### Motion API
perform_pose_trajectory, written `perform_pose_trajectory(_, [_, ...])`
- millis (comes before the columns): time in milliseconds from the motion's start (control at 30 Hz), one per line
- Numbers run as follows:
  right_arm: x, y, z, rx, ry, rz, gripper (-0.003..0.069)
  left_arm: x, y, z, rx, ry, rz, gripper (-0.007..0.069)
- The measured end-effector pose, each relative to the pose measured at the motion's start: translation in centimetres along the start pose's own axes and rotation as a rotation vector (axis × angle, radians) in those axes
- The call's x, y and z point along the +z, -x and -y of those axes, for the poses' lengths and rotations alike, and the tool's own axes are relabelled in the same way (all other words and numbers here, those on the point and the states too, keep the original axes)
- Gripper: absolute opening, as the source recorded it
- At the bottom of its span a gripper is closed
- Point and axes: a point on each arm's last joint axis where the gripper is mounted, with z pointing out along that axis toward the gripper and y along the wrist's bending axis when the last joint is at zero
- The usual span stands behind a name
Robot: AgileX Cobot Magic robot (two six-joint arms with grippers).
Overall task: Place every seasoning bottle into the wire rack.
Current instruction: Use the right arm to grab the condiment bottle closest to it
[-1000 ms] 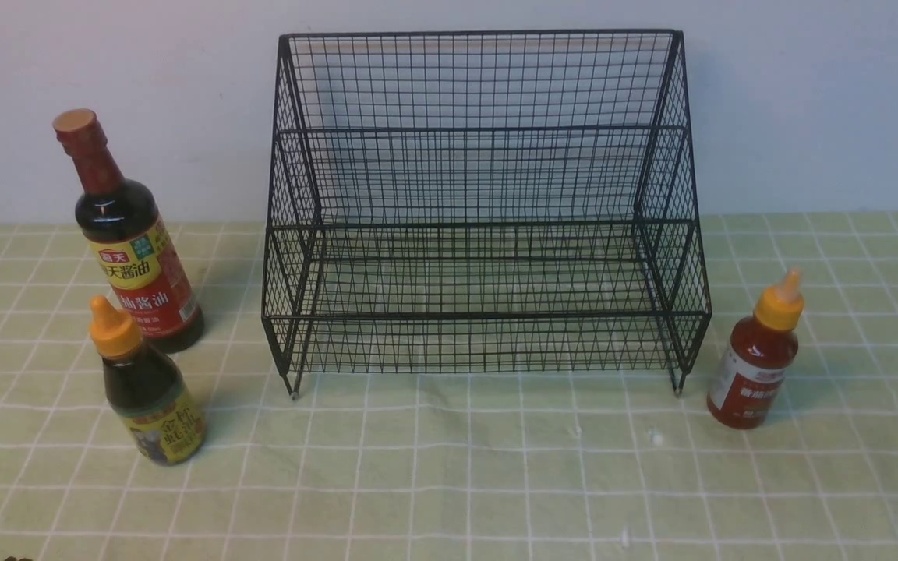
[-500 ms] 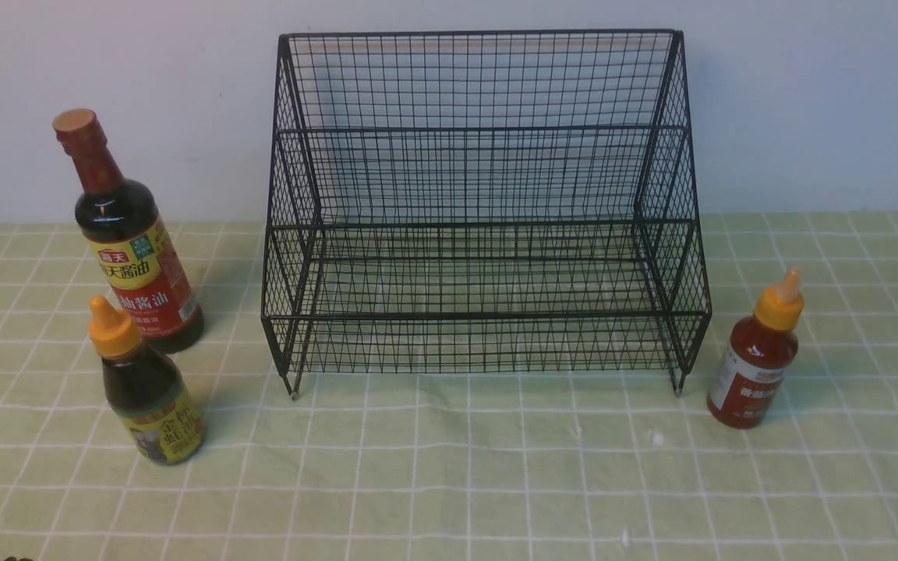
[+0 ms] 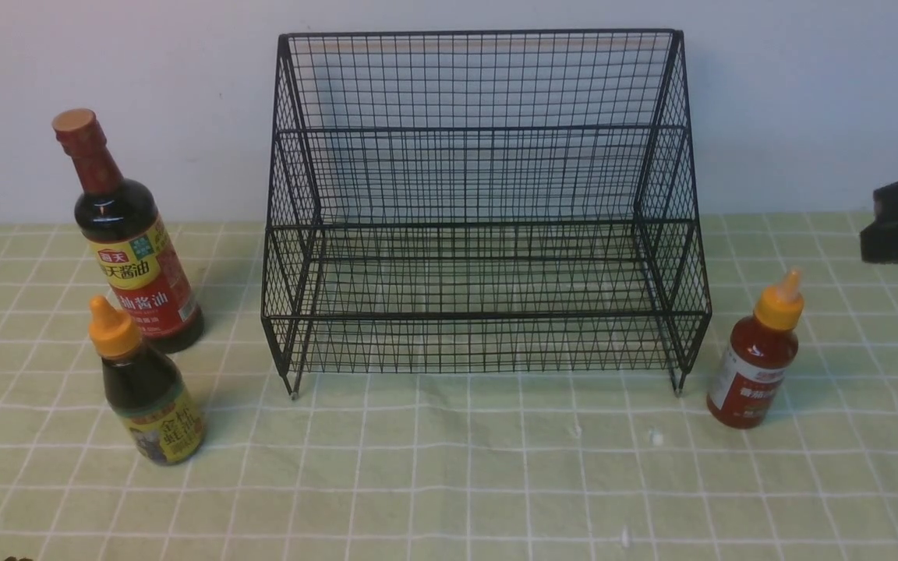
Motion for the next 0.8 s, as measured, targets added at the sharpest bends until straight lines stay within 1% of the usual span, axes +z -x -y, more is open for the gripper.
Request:
perform_pose_trajectory(67, [1.3, 0.0, -0.5, -0.045, -0.005, -0.033, 0.0296, 0.0, 0.0, 0.0, 0.0, 0.0, 0.0, -0.0006])
perform_pose_trajectory(167, [2.5, 0.1, -1.4, -0.112, -0.016, -0.034, 0.0399, 0.0, 0.0, 0.0, 0.0, 0.0, 0.0, -0.0006])
perform_pose_trajectory(200, [2.6, 0.1, -1.5, -0.119, -0.015, -0.034, 0.0412, 0.0, 0.0, 0.0, 0.0, 0.0, 0.0, -0.0006])
perform_pose_trajectory(233, [3.4, 0.2, -1.8, -0.143, -0.028, -0.03, 0.0461, 0.0, 0.0, 0.0, 0.0, 0.0, 0.0, -0.0006])
perform_pose_trajectory(267, [3.9, 0.3, -1.9, -0.147, -0.035, -0.03, 0.0486, 0.0, 0.0, 0.0, 0.0, 0.0, 0.0, -0.0006])
perform_pose_trajectory(367, [5.6, 0.4, -1.5, -0.129, -0.055, -0.047, 0.053, 0.0, 0.0, 0.0, 0.0, 0.0, 0.0, -0.0006])
perform_pose_trajectory(700, [10.2, -0.2, -0.4, -0.104, -0.08, -0.143, 0.0545, 0.0, 0.0, 0.0, 0.0, 0.0, 0.0, -0.0006])
perform_pose_trajectory(767, [10.8, -0.4, -0.3, -0.102, -0.081, -0.157, 0.0538, 0.0, 0.0, 0.0, 0.0, 0.0, 0.0, -0.0006])
perform_pose_trajectory(800, [11.1, -0.5, -0.2, -0.1, -0.082, -0.166, 0.052, 0.0, 0.0, 0.0, 0.0, 0.0, 0.0, -0.0006])
